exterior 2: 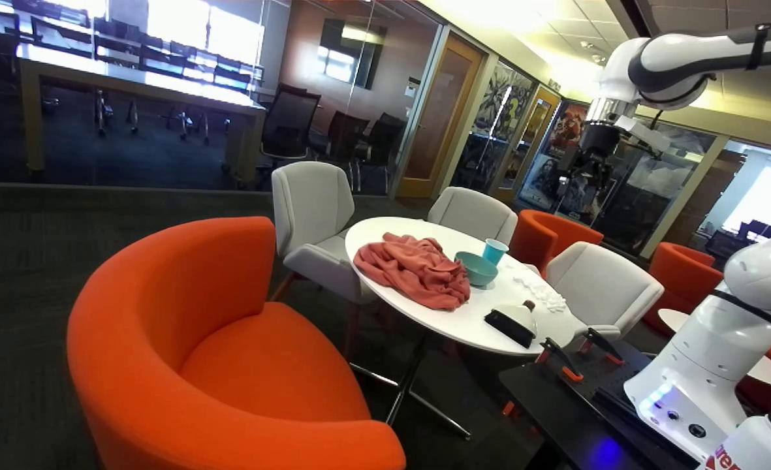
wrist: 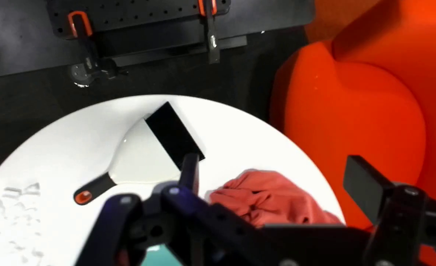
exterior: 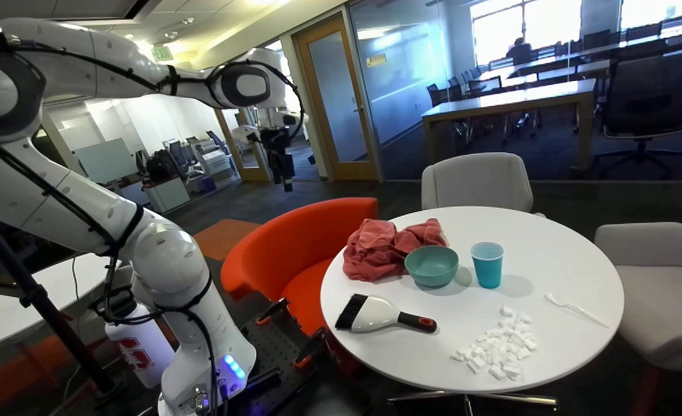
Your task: Sweep the white things on the table to the left
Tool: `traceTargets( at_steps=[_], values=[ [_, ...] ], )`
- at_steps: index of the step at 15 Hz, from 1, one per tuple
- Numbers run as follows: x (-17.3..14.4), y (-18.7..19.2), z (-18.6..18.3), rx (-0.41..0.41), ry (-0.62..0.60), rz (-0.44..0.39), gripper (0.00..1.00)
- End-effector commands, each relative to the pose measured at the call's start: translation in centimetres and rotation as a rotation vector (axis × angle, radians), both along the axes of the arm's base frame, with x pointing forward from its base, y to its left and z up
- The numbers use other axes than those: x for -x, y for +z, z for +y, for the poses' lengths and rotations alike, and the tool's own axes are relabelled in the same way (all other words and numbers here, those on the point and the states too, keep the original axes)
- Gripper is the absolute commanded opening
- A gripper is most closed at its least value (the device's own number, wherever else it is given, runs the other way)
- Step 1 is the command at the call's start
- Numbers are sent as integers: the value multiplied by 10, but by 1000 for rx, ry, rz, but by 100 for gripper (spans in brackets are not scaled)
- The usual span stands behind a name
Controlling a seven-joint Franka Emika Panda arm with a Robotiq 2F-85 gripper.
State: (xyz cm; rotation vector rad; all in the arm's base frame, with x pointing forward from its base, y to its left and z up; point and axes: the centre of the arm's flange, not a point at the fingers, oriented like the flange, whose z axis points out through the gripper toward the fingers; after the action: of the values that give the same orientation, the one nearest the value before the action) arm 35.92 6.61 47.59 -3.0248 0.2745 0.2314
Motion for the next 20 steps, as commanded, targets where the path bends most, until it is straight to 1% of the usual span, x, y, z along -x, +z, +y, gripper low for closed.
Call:
traceTargets(
  at_steps=[1, 4, 6, 7, 8, 9, 14, 15, 16, 17, 18, 20],
  values=[
    [-10, -38, -70, 15, -198, -36, 100],
    [-9, -67, -132, 18, -358, -60, 100],
    [-4, -84, -171, 27, -466, -66, 100],
    [-2, -91, -186, 21, -510, -60, 100],
    [1, -76, -166, 3, -425, -63, 100],
    [3, -82, -176, 0, -440, -55, 100],
    [1, -81, -169, 2, -423, -57, 100],
    [-10, -80, -175, -11, -480, -77, 100],
    [-26, -80, -192, -33, -565, -66, 100],
    [-36, -83, -207, -41, -618, -65, 100],
    [-50, -91, -232, -47, -671, -54, 100],
    [-67, -107, -267, -57, -773, -43, 100]
  ],
)
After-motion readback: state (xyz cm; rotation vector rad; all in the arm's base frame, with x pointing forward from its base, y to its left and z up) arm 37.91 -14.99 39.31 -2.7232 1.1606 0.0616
